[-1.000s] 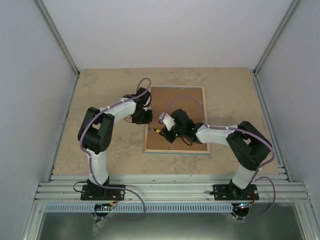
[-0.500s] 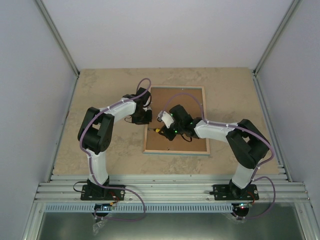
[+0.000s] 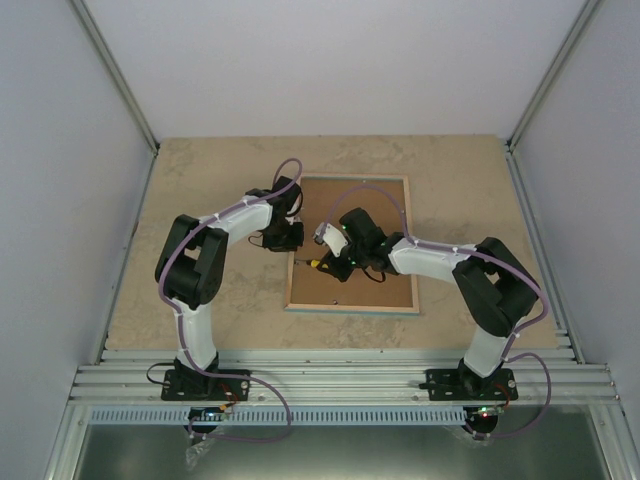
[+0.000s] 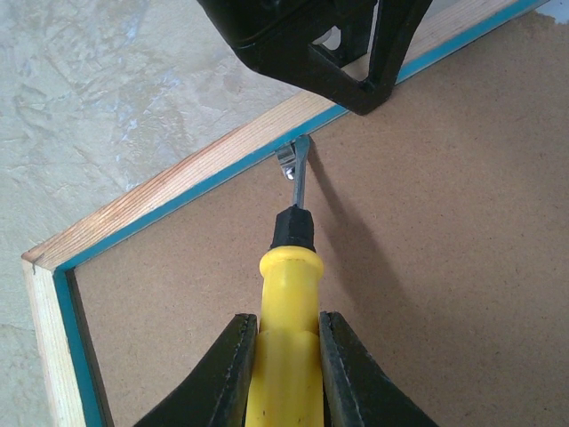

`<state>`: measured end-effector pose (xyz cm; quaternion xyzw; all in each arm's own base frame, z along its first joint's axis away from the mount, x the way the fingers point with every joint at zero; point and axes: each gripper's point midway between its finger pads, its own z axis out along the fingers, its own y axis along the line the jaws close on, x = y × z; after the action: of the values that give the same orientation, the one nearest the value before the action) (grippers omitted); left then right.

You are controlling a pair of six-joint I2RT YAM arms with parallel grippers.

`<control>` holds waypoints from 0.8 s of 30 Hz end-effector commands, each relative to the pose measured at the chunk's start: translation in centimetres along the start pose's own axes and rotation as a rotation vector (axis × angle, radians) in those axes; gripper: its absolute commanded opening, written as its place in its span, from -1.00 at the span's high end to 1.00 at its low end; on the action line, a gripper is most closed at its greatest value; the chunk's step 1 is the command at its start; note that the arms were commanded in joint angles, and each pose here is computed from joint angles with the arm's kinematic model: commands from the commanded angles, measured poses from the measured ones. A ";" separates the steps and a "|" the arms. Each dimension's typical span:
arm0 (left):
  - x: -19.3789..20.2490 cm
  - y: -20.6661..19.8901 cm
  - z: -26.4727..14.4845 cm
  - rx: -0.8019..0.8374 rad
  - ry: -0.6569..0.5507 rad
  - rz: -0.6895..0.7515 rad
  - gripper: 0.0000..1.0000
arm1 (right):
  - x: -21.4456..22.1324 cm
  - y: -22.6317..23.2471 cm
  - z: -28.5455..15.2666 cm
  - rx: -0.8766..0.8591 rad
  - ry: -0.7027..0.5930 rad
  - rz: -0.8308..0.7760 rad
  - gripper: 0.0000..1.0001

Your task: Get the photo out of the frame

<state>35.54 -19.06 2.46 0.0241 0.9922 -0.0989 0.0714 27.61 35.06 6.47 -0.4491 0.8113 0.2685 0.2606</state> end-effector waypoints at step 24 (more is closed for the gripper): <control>0.5 0.0 2.0 -0.018 0.025 0.003 1.00 | 2.8 10.1 -0.2 -0.397 0.133 -0.111 0.99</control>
<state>34.33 -18.64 2.33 0.0240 0.9946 -0.0896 0.0469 26.14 35.52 6.67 -0.4831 0.7974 0.2718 0.2385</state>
